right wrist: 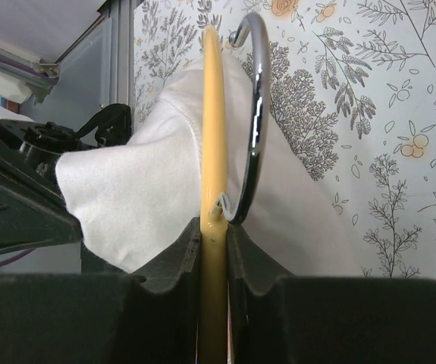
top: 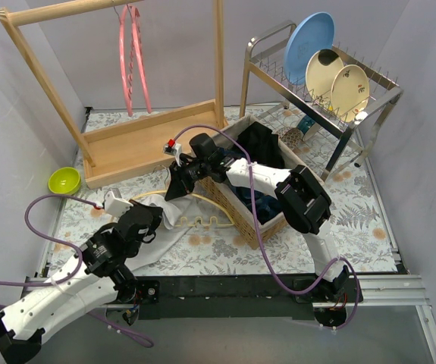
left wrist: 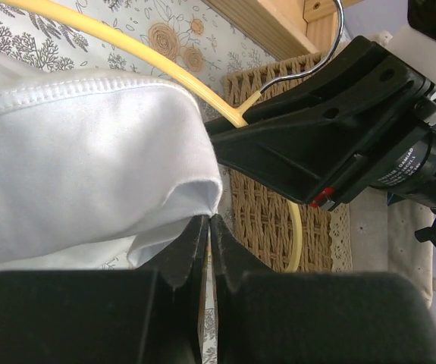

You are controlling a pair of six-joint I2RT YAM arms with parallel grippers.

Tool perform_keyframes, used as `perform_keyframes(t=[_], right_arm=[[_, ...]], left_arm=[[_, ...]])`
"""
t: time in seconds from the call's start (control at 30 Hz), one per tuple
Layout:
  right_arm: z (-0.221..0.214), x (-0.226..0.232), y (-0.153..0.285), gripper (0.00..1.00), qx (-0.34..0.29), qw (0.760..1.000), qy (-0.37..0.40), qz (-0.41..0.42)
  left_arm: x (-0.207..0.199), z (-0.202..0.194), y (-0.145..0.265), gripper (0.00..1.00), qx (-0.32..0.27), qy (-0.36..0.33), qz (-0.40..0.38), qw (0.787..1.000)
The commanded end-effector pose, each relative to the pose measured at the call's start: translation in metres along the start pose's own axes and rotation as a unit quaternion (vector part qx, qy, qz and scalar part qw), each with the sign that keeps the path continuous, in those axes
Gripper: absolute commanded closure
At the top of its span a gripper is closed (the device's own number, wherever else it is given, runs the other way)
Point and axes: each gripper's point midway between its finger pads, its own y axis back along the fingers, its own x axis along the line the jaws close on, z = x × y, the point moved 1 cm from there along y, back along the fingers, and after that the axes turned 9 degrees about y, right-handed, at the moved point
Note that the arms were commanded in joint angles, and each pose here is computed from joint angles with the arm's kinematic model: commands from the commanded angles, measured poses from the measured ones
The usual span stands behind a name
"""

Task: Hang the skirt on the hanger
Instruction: Place skirt on hanger

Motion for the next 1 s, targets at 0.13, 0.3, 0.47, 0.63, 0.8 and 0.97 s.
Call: perform_keyframes(t=[0.13,0.3,0.47,0.63,0.8,0.97], right_arm=[[0.024,0.005,0.018,0.99,-0.019,0.999,0.047,0.004],[0.038,0.01,0.028,0.99,-0.029,0.996,0.082,0.006],[0.056,0.031,0.039,0.99,-0.044,0.993,0.105,0.019],[0.074,0.058,0.055,0.99,-0.061,0.99,0.127,0.03],[0.077,0.074,0.069,0.99,-0.06,0.99,0.129,0.017],[0.087,0.086,0.085,0.99,-0.069,0.987,0.146,-0.013]], left_arm=[[-0.059,0.012,0.034,1.0,0.047,0.188,-0.069,0.979],[-0.066,0.018,0.066,1.0,0.092,0.146,-0.092,0.981],[-0.05,0.015,0.084,1.0,0.126,0.114,-0.076,0.982],[-0.035,-0.001,0.076,1.0,0.146,0.089,-0.054,0.984],[-0.034,-0.012,0.077,1.0,0.171,0.069,-0.051,0.981],[-0.037,-0.003,0.092,1.0,0.178,0.068,-0.073,0.979]])
